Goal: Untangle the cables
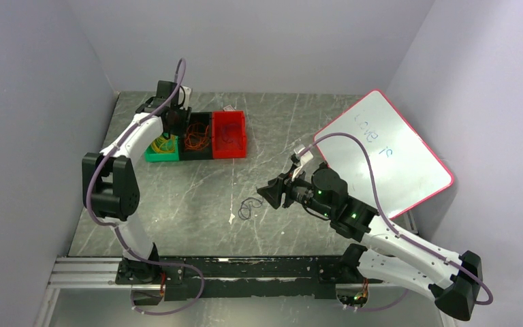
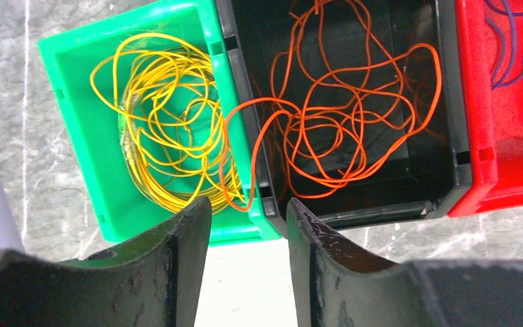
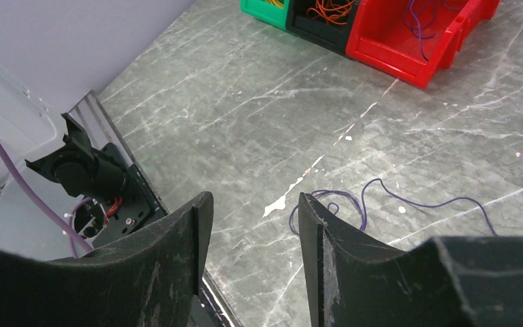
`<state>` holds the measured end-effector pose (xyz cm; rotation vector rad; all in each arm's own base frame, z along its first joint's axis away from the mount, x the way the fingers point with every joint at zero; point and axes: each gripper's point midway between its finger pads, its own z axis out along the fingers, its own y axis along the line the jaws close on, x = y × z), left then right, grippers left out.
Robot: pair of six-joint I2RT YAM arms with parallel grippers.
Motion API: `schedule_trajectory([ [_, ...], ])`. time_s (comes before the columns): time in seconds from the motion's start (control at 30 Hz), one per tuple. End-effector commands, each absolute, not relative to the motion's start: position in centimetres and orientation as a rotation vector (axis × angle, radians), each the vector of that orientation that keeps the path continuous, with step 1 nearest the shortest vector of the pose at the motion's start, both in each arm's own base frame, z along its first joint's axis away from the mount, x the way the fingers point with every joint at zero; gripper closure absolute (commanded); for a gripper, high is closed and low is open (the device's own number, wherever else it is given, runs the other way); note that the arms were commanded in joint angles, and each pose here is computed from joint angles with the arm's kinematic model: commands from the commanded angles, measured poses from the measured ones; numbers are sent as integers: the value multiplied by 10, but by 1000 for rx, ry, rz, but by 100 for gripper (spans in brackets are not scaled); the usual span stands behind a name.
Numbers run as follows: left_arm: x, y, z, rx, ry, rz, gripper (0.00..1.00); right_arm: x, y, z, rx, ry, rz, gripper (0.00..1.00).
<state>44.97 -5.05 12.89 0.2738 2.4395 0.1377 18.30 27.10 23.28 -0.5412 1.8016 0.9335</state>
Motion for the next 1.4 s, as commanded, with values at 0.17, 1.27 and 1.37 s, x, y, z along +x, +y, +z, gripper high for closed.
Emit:
schedule_trajectory([
  [0.17,457,-51,130,326,2436,219,59,180,273,230,-552,1801,950,47],
  [1.27,472,-120,165,437,2343,81,93,181,275,230,-554,1800,952,47],
  [1.37,472,-131,154,443,2366,38,93,180,276,229,-560,1804,955,47],
])
